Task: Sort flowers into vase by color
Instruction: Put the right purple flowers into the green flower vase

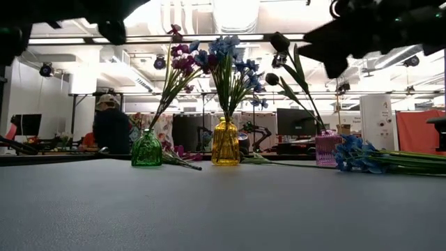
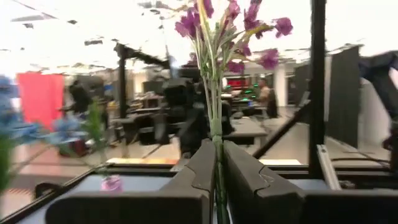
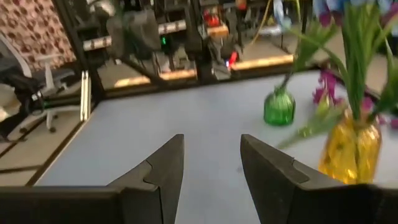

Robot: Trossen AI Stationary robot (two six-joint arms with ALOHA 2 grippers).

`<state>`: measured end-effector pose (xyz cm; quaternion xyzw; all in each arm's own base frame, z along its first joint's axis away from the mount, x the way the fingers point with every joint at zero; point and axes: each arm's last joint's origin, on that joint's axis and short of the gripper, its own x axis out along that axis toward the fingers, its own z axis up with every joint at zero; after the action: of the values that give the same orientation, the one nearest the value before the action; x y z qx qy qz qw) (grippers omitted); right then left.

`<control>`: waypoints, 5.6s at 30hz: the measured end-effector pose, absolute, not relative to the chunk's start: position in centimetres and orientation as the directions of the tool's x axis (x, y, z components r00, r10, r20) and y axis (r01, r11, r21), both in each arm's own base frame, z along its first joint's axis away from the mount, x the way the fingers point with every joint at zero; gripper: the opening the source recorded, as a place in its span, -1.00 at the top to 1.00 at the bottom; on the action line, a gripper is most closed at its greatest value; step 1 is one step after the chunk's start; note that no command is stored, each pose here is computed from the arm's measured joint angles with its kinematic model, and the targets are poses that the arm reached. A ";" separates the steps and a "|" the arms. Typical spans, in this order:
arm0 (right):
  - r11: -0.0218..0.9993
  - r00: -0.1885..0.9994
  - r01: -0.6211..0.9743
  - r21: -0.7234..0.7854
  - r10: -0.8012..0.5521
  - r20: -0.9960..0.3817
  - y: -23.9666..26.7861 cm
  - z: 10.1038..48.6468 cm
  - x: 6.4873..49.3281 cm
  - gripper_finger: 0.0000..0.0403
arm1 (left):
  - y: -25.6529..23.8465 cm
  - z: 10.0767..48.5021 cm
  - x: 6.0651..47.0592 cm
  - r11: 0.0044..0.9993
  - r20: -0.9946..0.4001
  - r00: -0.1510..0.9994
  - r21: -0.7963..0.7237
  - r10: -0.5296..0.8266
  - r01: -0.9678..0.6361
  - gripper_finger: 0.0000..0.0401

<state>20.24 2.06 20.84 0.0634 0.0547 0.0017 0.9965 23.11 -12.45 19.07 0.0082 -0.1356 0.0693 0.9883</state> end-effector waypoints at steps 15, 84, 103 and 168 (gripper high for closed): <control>0.990 0.980 -0.129 0.057 0.118 0.160 3.5 20.3 26.2 -0.16 | -10.8 17.8 28.2 0.971 0.261 0.936 -0.029 0.236 -0.237 0.98; 0.999 0.950 -0.013 -0.042 -0.001 -0.311 3.9 22.9 30.8 0.94 | -8.0 19.7 31.6 0.966 0.187 0.948 -0.050 0.257 -0.252 -0.07; 0.999 0.949 -0.013 -0.042 -0.001 -0.316 3.9 22.9 30.7 0.94 | -7.7 21.4 34.8 0.967 0.079 0.966 0.051 0.246 -0.250 0.06; 0.998 0.954 -0.019 -0.063 -0.001 -0.300 3.4 26.8 27.1 -0.04 | -6.4 23.8 16.3 0.901 0.163 0.886 -0.093 0.434 -0.424 0.95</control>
<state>27.13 3.36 26.79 -0.0326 0.1516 0.0044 0.9879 16.33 -6.39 23.80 -0.0271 -0.0902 0.2212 0.9707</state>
